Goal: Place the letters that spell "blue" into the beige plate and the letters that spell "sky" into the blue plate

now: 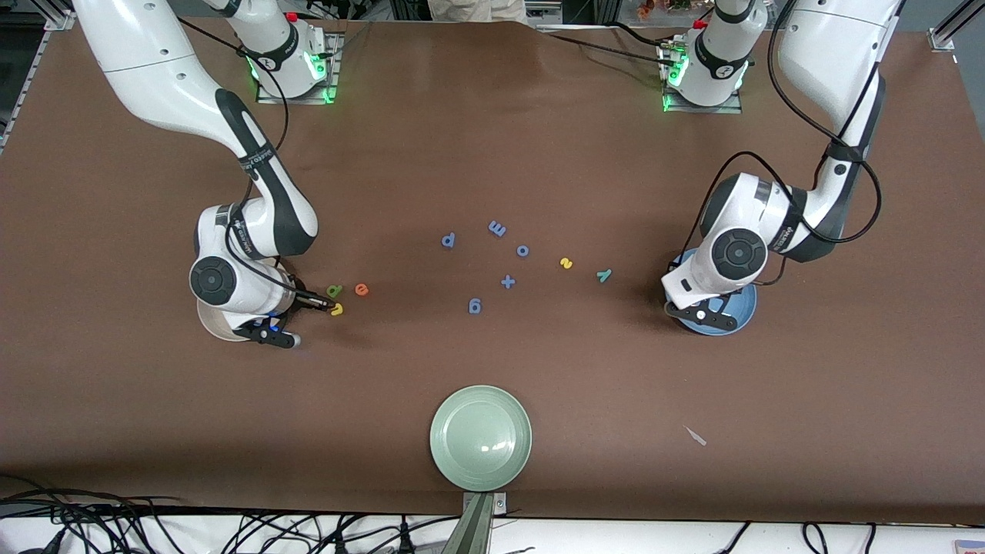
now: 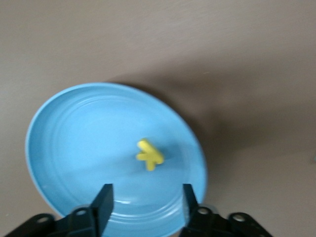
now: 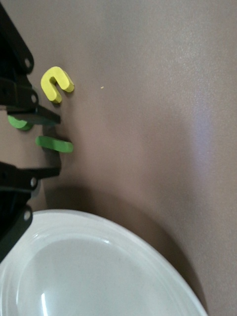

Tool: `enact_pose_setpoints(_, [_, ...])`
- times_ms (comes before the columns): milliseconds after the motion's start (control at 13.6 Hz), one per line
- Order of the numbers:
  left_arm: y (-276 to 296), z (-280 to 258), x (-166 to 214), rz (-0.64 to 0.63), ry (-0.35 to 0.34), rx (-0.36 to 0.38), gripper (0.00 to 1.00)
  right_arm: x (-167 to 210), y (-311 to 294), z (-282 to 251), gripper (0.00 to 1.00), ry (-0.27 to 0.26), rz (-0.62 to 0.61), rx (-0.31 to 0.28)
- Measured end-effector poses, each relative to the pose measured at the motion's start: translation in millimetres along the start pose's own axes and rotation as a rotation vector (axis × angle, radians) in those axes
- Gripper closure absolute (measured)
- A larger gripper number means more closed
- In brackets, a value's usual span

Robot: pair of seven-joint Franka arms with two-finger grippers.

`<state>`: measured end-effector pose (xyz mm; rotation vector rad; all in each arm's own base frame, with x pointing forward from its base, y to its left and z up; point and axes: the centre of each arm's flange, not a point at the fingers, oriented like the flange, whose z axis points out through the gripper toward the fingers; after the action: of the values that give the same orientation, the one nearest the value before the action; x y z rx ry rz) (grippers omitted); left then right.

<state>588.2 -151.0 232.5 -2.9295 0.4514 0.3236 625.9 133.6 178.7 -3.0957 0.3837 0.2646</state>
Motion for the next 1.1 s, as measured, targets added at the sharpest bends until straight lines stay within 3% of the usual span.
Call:
enact_pose_setpoints(220, [65,-18,-1,0.105,0.021,-0.030,0.01,-2,1,2,0.65,0.013,0.000,0.005])
enact_pose_setpoints(441, [121,-19,-7,0.200,0.027,-0.048,0.00,-2,1,0,0.91,0.016,-0.001,0.007])
enact_pose_setpoints(734, [145,7,5,0.334,0.100,-0.085,0.01,1,-1,-23,0.91,0.033,-0.005,0.013])
enact_pose_setpoints(1102, [157,35,10,0.417,0.144,-0.065,0.00,13,41,-80,0.91,-0.008,-0.105,-0.038])
